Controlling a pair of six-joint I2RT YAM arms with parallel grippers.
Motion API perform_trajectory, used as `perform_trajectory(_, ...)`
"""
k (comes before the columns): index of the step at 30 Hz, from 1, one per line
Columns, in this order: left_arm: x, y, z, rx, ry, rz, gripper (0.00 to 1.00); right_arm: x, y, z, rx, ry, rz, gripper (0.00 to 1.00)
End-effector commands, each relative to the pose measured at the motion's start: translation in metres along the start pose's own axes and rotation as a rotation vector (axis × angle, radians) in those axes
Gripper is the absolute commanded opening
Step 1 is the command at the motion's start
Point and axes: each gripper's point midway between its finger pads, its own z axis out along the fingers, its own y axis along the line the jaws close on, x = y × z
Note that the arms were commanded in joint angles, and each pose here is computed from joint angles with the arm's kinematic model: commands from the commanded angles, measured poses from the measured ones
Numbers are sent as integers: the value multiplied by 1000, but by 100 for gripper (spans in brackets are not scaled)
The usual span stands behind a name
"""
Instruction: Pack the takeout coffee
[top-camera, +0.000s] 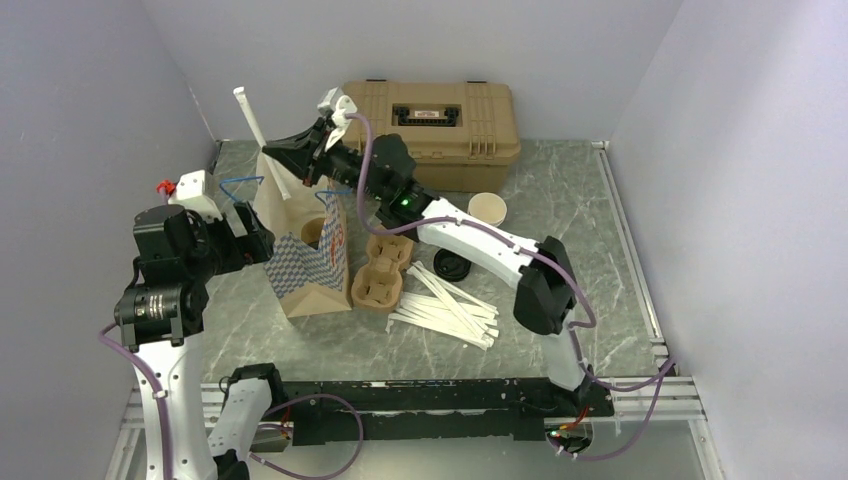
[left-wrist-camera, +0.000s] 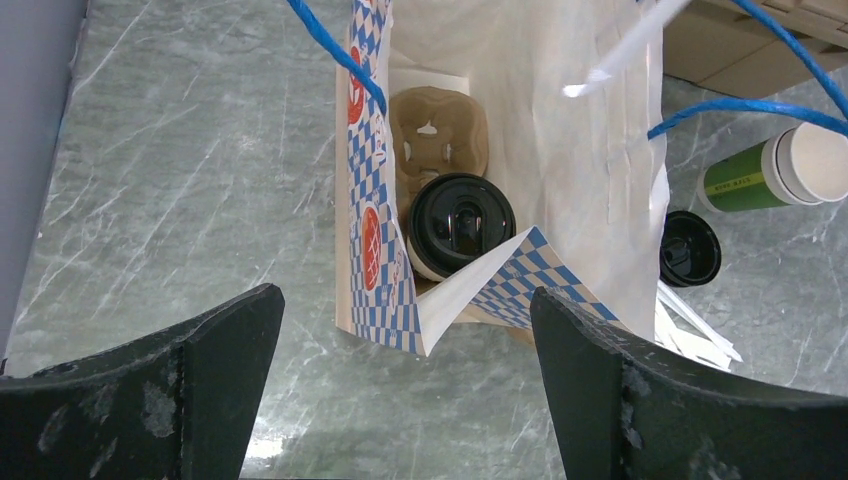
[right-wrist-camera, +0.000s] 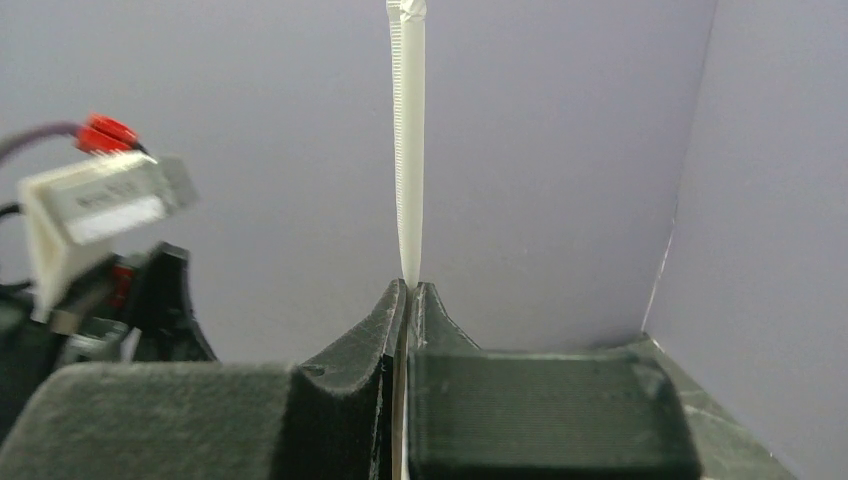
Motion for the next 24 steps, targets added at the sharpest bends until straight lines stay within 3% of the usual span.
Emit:
perform_trajectory(1, -10, 2, -8, -24, -41, 19, 100, -11, -13, 9, 14, -79, -51, 1)
perform_trajectory(12, -6, 3, -6, -25, -32, 31, 100, 56, -58, 10, 107, -14, -33, 4)
perform_trajectory(19, -3, 7, -3, -40, -25, 32, 99, 66, -69, 7, 124, -14, -32, 37)
perform_trajectory(24, -4, 8, -2, -43, -26, 34, 99, 51, -64, 6, 105, -38, -34, 59)
